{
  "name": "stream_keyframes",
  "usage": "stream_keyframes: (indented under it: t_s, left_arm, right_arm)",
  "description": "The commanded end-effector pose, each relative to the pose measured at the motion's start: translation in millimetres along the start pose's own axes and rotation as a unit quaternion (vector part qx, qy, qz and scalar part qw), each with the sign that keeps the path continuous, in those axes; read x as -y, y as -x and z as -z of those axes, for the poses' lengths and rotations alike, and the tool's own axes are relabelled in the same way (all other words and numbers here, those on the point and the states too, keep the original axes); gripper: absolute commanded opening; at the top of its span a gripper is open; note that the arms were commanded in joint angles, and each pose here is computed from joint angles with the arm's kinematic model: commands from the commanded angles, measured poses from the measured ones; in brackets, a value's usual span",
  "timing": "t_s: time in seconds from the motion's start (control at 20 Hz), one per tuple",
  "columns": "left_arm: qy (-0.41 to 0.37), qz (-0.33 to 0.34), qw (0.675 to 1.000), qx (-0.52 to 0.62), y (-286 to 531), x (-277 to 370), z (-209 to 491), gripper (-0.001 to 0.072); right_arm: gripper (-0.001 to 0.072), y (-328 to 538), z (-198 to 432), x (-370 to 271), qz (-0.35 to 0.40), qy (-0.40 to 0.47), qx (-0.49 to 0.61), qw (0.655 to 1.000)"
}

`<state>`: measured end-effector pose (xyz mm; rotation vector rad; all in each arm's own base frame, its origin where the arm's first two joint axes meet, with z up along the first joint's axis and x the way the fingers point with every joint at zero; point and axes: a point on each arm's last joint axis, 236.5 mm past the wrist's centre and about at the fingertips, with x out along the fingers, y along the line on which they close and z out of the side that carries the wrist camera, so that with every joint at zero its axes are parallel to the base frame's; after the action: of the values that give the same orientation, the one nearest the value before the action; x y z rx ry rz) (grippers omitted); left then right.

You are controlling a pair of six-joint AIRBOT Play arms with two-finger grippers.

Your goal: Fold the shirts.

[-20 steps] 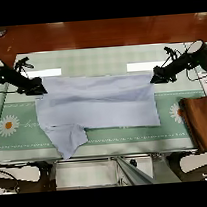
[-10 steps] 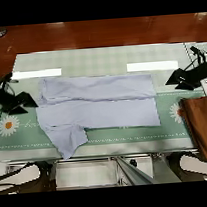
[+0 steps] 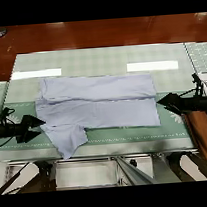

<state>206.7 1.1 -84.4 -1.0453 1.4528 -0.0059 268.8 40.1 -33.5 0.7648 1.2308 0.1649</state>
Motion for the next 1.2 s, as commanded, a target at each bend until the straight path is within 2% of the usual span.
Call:
stream_keyframes:
  t_s: [0.0,0.35,0.4,0.45,0.5,0.65,0.85,1.15]
  left_arm:
    - [-0.025,-0.001,0.999,-0.033,-18.9,4.6,23.2,0.0701]
    - [-0.088,-0.021,0.992,-0.092,-46.4,14.0,56.5,0.0699]
    - [-0.089,-0.022,0.992,-0.092,-46.6,14.1,56.4,0.0645]
    - [-0.095,-0.021,0.991,-0.092,-46.6,14.2,56.5,0.0292]
    - [-0.106,-0.019,0.990,-0.093,-46.6,14.8,56.5,0.0034]
    - [-0.126,-0.004,0.988,-0.092,-46.8,20.9,57.1,0.0026]
    - [-0.124,0.000,0.988,-0.090,-47.0,22.9,55.9,0.0026]
    - [-0.122,-0.001,0.989,-0.077,-48.2,23.5,50.3,0.0026]
  right_arm:
    - [0.0625,-3.4,9.9,-3.4,-0.015,-0.003,0.000,1.000]
    - [0.0625,5.7,-12.8,1.7,-0.002,-0.010,0.038,0.999]
    - [0.0625,14.5,-22.2,5.7,0.003,-0.018,0.052,0.998]
    - [0.0625,23.0,-26.0,13.0,0.012,-0.028,0.056,0.998]
    - [0.0625,27.4,-20.7,23.4,0.025,-0.040,0.045,0.998]
    - [0.0625,19.9,41.9,54.7,0.085,-0.081,-0.068,0.991]
    - [0.0626,-2.7,96.9,60.0,0.094,-0.079,-0.150,0.981]
    - [0.0625,-30.5,84.8,41.9,0.065,-0.082,-0.130,0.986]
